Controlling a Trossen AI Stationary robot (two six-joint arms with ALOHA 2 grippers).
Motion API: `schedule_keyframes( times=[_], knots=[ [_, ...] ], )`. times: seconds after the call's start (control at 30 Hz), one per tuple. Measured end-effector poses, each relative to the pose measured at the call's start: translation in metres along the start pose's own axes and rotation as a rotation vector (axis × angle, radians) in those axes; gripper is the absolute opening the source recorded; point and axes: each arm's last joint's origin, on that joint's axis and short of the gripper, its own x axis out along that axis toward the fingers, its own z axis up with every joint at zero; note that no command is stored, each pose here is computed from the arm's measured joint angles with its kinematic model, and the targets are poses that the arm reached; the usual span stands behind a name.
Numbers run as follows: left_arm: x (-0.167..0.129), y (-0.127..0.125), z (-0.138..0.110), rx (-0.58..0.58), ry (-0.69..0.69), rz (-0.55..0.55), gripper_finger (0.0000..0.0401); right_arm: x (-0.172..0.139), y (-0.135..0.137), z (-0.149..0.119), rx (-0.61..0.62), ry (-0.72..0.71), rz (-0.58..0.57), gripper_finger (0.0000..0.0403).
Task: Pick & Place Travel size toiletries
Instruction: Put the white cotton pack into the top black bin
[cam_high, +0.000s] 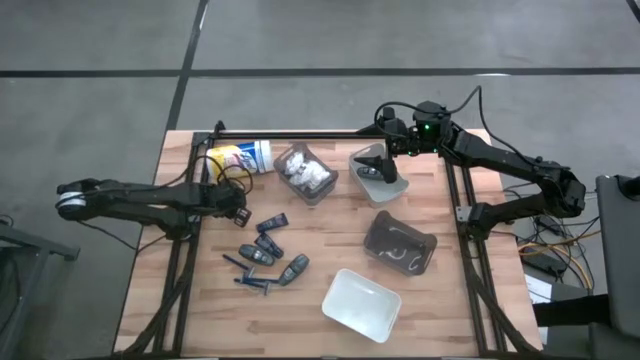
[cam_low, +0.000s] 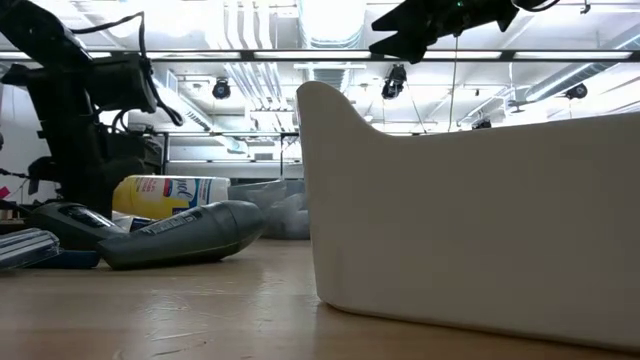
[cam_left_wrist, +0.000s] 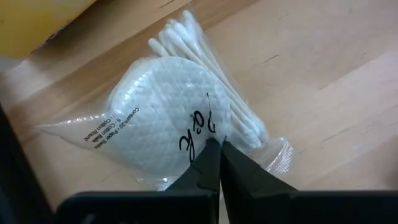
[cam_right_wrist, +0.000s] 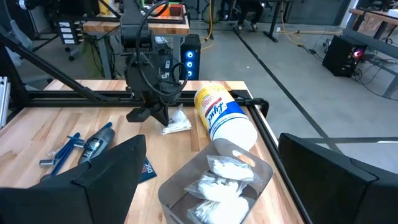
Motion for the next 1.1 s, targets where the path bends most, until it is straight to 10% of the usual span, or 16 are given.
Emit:
schedule_keyframes(
  times=[1.1],
  knots=[
    [-0.074,-0.037,0.071,0.137,-0.394,-0.234,0.0002,0.000,0.001,-0.007,0.024,0.067,0.009,0.0364]
  ],
)
